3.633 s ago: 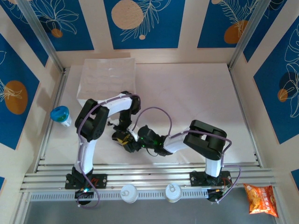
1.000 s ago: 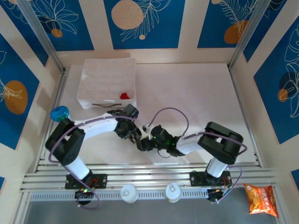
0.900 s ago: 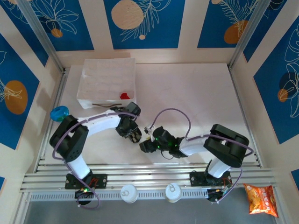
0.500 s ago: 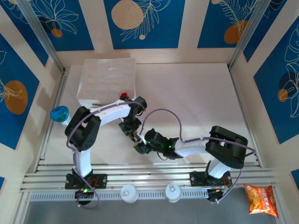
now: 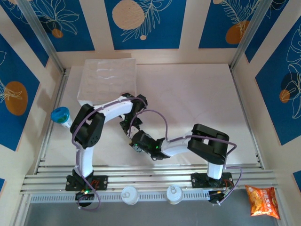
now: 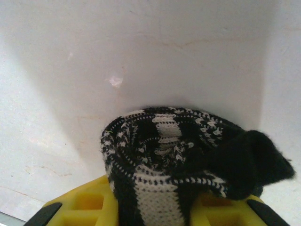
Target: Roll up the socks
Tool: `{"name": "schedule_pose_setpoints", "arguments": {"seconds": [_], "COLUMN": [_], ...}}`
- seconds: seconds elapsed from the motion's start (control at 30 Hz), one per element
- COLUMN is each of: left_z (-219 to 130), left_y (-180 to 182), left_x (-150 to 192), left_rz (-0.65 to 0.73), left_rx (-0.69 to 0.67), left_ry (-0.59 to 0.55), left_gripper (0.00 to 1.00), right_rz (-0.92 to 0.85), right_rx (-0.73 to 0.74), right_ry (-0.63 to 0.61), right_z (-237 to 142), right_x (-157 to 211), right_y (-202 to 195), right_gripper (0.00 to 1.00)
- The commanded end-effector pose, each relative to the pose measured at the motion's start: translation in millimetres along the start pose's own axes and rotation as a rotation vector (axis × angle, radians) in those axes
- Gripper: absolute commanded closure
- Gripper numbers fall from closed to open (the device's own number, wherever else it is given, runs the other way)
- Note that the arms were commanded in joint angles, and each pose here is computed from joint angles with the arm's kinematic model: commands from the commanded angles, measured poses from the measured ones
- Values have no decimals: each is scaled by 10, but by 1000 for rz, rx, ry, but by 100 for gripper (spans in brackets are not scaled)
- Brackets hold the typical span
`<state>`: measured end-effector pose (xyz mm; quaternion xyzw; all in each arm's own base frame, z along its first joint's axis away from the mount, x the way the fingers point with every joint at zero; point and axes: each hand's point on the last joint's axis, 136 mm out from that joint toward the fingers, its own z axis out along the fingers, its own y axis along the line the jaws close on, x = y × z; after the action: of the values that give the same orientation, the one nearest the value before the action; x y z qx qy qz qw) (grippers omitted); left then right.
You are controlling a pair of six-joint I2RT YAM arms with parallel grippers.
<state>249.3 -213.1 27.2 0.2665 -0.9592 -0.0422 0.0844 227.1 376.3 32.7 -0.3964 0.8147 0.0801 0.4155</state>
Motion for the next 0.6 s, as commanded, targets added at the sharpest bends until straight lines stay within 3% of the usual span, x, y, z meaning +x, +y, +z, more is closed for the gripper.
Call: {"name": "schedule_pose_setpoints", "arguments": {"seconds": [0.0,0.07,0.27,0.43,0.57], "left_z": [471,426,197,-134,-321], "left_y": [364,343,311,189,107], "left_x": [251,245,203,59,8], "left_rz": [21,27,15,-60,-71], "left_rx": [-194,-171,-84,141,251], "left_ry": [130,122,74,-37,-66], "left_gripper": [76,76,68,39,25], "right_rz": [46,73,155,248,318], "right_rx": [49,48,24,-32,-72], "right_ry": [115,156,267,337,387], "right_z": [150,165,127,93,76], "right_x": [288,427,826,1089,1244], "right_y": [-92,-78,-36,16,51], "right_gripper": [78,92,100,100,100]}}
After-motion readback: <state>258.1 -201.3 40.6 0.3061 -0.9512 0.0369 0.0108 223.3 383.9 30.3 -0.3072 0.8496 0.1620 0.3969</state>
